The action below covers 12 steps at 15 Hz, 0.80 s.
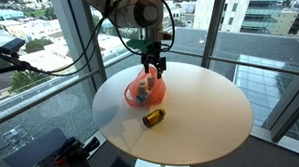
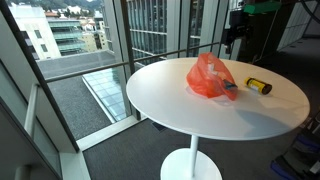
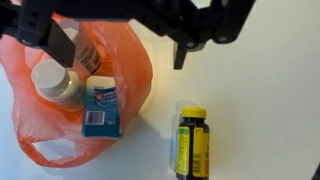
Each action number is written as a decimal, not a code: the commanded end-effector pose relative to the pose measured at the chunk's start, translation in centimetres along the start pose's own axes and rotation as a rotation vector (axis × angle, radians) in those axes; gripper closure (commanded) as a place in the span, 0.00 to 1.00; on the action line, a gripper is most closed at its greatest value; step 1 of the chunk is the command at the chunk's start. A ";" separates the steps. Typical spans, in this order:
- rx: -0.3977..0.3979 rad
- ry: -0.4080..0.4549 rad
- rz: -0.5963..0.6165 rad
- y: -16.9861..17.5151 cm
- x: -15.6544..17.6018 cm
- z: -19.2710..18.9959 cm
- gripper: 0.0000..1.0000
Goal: Pick up the white container from the table and put it in the orange plastic
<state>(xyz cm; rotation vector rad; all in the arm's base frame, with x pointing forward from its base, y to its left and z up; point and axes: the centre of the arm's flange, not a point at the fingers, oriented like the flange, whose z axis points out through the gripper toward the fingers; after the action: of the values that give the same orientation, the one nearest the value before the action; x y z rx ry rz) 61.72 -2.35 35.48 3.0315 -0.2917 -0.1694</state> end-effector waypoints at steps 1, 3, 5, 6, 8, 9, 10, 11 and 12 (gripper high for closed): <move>-0.018 -0.033 -0.031 3.8 -2.5 -1.7 0.00; -0.009 -0.053 -0.047 5.6 -3.6 -2.5 0.00; -0.004 -0.071 -0.059 7.3 -4.8 -3.2 0.00; -0.003 -0.080 -0.062 8.0 -5.4 -3.5 0.00; -0.007 -0.079 -0.056 9.2 -7.0 -4.4 0.00; -0.007 -0.076 -0.051 9.7 -7.6 -4.7 0.00; -0.010 -0.064 -0.045 10.0 -8.3 -5.2 0.00; -0.012 -0.057 -0.042 10.4 -8.9 -5.6 0.00; -0.011 -0.052 -0.036 10.7 -9.4 -5.9 0.00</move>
<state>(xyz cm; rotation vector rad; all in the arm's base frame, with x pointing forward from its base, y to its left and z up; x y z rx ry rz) 54.23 -9.96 41.63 3.0353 -0.2568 -0.2777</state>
